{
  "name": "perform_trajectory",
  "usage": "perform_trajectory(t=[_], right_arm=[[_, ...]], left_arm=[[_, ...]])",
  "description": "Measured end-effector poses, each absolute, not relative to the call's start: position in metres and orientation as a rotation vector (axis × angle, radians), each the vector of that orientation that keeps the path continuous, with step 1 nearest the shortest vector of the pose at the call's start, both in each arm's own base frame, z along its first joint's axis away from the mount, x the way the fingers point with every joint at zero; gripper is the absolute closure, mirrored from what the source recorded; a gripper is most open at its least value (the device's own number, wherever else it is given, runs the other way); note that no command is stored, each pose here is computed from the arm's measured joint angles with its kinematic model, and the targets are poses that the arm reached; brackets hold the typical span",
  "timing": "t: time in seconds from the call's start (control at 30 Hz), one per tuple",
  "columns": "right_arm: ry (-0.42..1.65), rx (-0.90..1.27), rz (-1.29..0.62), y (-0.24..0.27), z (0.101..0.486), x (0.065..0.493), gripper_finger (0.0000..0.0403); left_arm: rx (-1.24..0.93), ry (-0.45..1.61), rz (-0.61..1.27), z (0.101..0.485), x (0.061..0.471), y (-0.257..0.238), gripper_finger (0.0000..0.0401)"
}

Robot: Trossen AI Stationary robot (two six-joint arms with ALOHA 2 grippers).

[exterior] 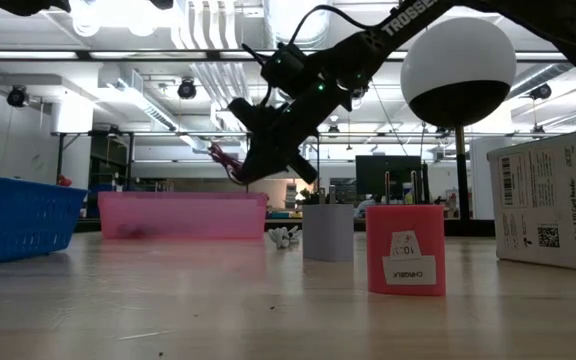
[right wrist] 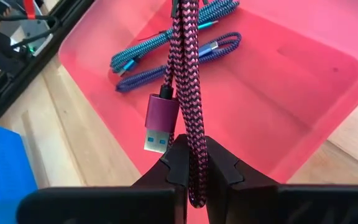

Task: Pick and place items into bin
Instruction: Put the pink charger cable into the pink bin, then put the white charger cable into the pink bin

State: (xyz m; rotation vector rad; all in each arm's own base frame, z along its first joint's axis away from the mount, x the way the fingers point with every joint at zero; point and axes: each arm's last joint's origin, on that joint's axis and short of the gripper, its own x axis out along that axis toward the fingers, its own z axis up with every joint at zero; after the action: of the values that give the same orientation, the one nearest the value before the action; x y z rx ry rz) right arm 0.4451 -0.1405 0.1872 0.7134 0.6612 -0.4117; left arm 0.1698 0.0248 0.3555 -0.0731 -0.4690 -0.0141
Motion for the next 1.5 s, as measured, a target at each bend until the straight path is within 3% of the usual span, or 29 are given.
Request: perform_trajectory(t=[0.17,0.57,0.77,0.93,1.17,1.37,1.5], right_arm=[[0.663,0.716,-0.406,-0.140,0.187,0.445,0.0377],[0.676,0.743,-0.318,-0.138,0.189,0.447,0.0277],[0.657,0.633,-0.052,-0.131,0.209,0.454,0.0260],[0.654,0.453,0.374,-0.110,0.224,0.457,0.0263],[0.756,-0.035,0.692,-0.064,0.224,0.448,0.0268],[0.967,-0.448,0.626,-0.034,0.209,0.442,0.0256],[1.010,-0.584,0.627,-0.027,0.198,0.440,0.0248]], left_arm=[[-0.073,-0.469,-0.014,0.356,0.170,0.025,0.0228],[-0.073,-0.466,-0.014,0.355,0.170,0.025,0.0228],[-0.074,-0.467,-0.014,0.355,0.170,0.025,0.0228],[-0.074,-0.466,-0.014,0.355,0.170,0.025,0.0228],[-0.075,-0.463,-0.014,0.355,0.170,0.025,0.0228],[-0.083,-0.417,-0.010,0.351,0.171,0.025,0.0228],[-0.083,-0.419,-0.011,0.351,0.171,0.025,0.0228]])
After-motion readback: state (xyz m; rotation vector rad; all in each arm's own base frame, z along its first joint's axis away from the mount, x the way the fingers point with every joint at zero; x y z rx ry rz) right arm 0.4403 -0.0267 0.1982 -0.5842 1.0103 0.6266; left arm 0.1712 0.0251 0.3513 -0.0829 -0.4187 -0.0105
